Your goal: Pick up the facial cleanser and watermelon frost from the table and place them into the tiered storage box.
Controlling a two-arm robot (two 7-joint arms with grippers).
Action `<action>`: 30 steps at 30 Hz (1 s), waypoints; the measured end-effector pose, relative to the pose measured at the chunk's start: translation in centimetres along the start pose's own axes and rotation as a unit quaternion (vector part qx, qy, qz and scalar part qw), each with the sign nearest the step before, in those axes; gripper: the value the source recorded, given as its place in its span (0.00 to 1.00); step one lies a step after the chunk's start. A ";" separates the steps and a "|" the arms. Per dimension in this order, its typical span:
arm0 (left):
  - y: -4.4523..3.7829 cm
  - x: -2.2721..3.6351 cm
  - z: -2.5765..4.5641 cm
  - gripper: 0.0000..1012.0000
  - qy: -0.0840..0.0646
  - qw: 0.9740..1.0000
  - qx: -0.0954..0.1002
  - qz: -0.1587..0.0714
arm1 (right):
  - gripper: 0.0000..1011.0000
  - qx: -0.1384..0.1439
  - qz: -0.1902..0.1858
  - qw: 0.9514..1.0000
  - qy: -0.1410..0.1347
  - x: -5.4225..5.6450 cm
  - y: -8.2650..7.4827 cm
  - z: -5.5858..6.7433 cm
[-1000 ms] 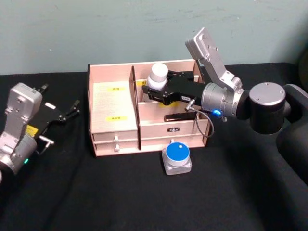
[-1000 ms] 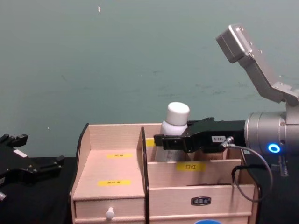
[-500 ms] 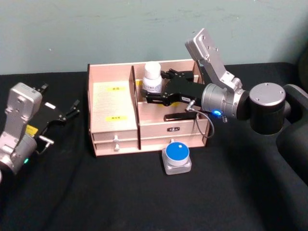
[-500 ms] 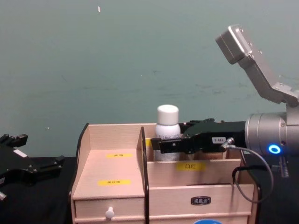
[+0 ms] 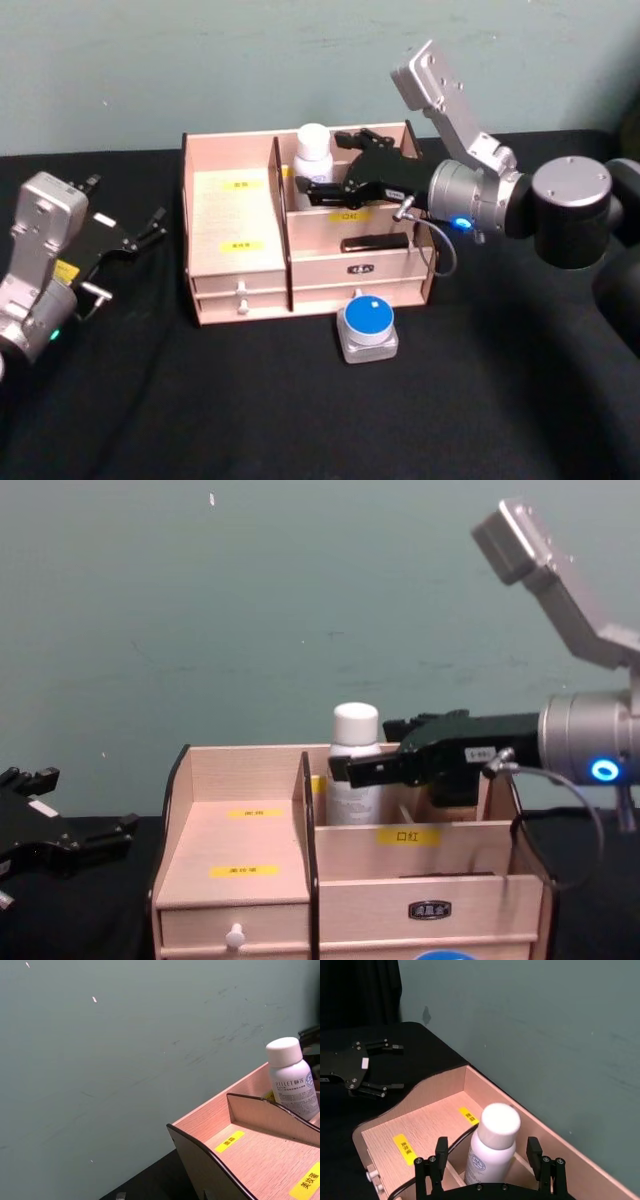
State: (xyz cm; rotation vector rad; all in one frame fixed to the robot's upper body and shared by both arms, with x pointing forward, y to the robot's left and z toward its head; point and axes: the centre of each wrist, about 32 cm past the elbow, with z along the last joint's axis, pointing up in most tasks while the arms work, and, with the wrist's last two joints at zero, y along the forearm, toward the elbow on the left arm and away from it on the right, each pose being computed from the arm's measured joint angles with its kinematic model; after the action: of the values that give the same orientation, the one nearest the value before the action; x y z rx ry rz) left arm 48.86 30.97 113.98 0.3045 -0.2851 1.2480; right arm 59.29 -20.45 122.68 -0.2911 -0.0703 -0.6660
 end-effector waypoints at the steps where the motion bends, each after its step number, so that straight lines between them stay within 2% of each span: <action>1: 0.00 0.00 0.00 1.00 0.000 1.000 0.000 0.000 | 0.99 0.000 -0.001 1.000 -0.002 0.0 -0.2 0.3; 7: 0.00 0.00 0.00 1.00 0.000 1.000 0.000 0.000 | 0.99 -0.005 -0.014 1.000 -0.012 -0.9 -2.4 2.4; 15: 0.00 0.00 0.00 1.00 0.000 1.000 0.000 0.000 | 0.99 -0.002 -0.019 1.000 0.000 -2.6 -5.3 3.4; 23: 0.00 0.00 0.00 1.00 0.000 1.000 0.000 0.000 | 0.99 -0.003 -0.009 1.000 0.011 -4.8 -7.6 3.4; 30: 0.00 0.00 0.00 1.00 0.000 1.000 0.000 0.000 | 0.99 -0.018 -0.004 1.000 0.024 -7.3 -9.6 1.9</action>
State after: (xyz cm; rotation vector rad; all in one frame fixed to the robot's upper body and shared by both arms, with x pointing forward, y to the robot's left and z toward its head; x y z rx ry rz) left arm 48.86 30.97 113.98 0.3045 -0.2850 1.2479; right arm 47.69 -22.72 125.74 -0.3094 -0.0137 -0.6834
